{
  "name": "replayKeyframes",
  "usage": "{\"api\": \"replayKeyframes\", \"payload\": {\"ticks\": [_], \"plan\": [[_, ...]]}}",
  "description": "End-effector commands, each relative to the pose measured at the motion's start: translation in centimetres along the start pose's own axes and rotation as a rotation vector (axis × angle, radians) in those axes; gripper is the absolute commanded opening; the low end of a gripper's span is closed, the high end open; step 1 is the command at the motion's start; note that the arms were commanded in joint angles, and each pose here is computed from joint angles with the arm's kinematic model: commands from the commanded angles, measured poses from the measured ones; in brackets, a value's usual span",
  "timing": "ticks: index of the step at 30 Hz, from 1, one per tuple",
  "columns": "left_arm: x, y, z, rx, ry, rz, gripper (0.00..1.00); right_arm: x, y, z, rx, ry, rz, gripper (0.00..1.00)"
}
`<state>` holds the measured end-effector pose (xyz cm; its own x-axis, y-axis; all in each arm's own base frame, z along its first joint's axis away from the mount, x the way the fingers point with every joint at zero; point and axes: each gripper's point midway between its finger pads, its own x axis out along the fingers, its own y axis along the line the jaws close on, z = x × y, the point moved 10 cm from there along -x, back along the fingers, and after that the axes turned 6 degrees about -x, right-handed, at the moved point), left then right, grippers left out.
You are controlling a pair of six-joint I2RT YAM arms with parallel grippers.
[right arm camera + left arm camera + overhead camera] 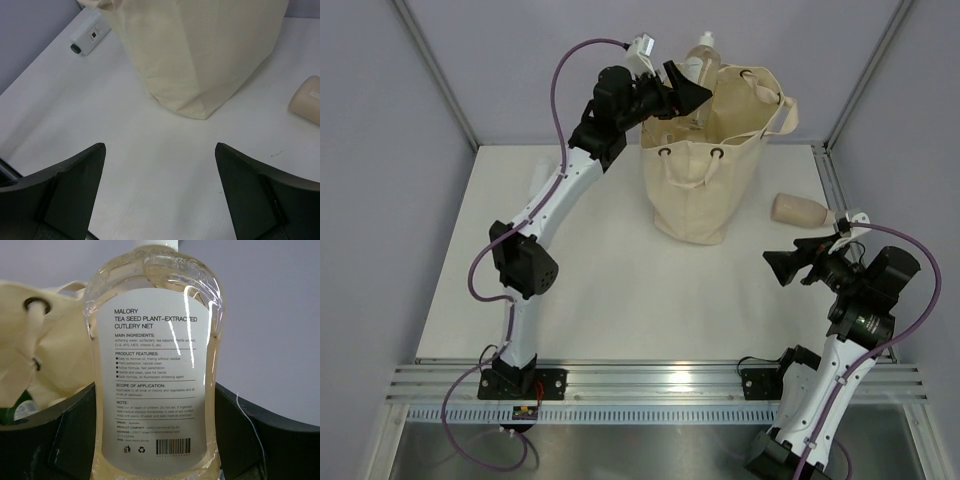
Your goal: Place the personal care products into the canvas bag
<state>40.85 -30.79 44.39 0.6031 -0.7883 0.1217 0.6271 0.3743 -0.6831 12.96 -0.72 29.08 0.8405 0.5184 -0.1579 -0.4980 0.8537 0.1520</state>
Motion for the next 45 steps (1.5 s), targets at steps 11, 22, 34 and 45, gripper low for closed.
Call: {"api": "replayKeyframes", "payload": {"ticks": [11, 22, 34, 45], "plan": [[-0.4, 0.2, -2.7, 0.215, 0.024, -0.002, 0.53, -0.1, 0.3, 0.3, -0.041, -0.038, 0.016, 0.99], [-3.8, -0.6, -3.6, 0.247, 0.131, 0.013, 0.94, 0.5, -2.5, 1.7, 0.047, 0.112, 0.013, 0.99], [-9.7, -3.4, 1.0, 0.377, 0.048, 0.103, 0.99, 1.7, -10.9, 6.1, -0.169, 0.455, -0.249, 1.0], [-26.1, -2.8, -4.1, 0.482, 0.015, 0.323, 0.99, 9.3, -17.0, 3.7, -0.709, 0.996, 0.082, 0.99]]}}
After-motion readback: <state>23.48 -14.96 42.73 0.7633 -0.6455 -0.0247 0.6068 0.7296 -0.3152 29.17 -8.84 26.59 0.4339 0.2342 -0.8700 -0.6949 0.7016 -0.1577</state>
